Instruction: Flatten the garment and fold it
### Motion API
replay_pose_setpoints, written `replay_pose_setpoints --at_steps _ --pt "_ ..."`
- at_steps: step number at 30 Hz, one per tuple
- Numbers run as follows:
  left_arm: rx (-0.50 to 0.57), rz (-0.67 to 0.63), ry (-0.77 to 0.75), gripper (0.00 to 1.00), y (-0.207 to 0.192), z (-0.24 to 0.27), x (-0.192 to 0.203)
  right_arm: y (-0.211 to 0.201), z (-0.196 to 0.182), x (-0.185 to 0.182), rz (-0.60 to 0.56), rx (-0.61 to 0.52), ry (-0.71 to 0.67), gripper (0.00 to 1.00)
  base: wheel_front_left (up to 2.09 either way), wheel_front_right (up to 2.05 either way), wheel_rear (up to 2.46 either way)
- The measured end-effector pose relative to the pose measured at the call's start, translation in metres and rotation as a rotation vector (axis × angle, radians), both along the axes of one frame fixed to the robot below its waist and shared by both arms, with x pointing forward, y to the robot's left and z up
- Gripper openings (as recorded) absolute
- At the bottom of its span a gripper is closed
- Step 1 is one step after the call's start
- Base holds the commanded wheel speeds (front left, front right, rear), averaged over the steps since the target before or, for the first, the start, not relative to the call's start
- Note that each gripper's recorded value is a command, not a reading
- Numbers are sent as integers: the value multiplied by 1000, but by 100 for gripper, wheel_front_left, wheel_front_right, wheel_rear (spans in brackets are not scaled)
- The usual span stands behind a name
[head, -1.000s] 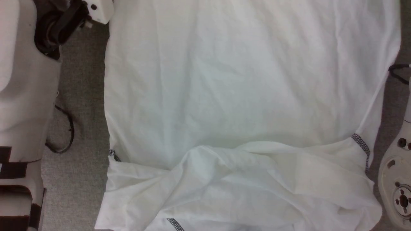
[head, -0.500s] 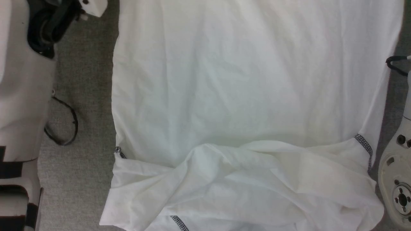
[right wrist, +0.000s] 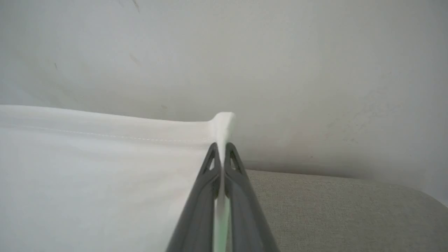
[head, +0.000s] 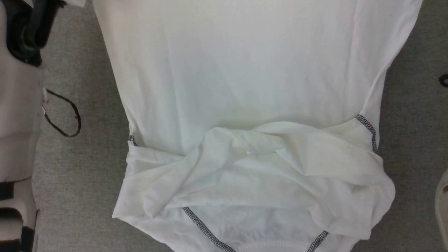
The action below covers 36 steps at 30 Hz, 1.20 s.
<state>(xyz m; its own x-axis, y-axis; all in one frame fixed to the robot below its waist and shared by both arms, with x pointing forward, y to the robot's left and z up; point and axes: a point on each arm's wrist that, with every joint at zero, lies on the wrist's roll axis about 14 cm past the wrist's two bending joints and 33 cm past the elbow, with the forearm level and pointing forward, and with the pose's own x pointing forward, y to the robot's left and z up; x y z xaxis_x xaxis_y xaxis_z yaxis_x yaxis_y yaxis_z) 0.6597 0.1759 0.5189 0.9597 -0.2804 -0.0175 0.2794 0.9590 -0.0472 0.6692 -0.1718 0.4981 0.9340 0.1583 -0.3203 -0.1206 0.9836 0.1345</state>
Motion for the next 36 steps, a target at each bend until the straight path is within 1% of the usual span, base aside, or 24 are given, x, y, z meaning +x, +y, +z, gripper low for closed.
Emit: replay_pose_setpoints --at_steps 4,9,14,18,21,25,30,33,36 --pt "1 -33 -37 0 -7 16 -17 2 18 -18 32 0 -50 0 0 0 0" --pt "2 -83 -94 0 -12 30 -55 10 20 -56 82 42 -60 0 0 0 0" --pt "15 -137 -110 0 -17 29 -113 16 27 -102 120 80 -80 0 0 0 0" --pt "1 -110 -110 0 -13 25 -163 22 21 -147 142 124 -58 0 0 0 0" --pt "-22 -83 -108 0 -12 23 -200 20 16 -183 128 162 -44 0 0 0 0" --pt "-47 -49 -79 0 -10 16 -246 14 10 -226 83 210 -27 0 0 0 0" --pt "-98 13 -48 0 0 16 -287 8 2 -270 29 261 10 0 0 0 0" --pt "-135 10 45 0 -4 -1 -314 3 -6 -295 0 279 56 0 0 0 0" --pt "-144 -14 159 0 -12 -23 -338 -1 -19 -320 -28 290 114 0 0 0 0"
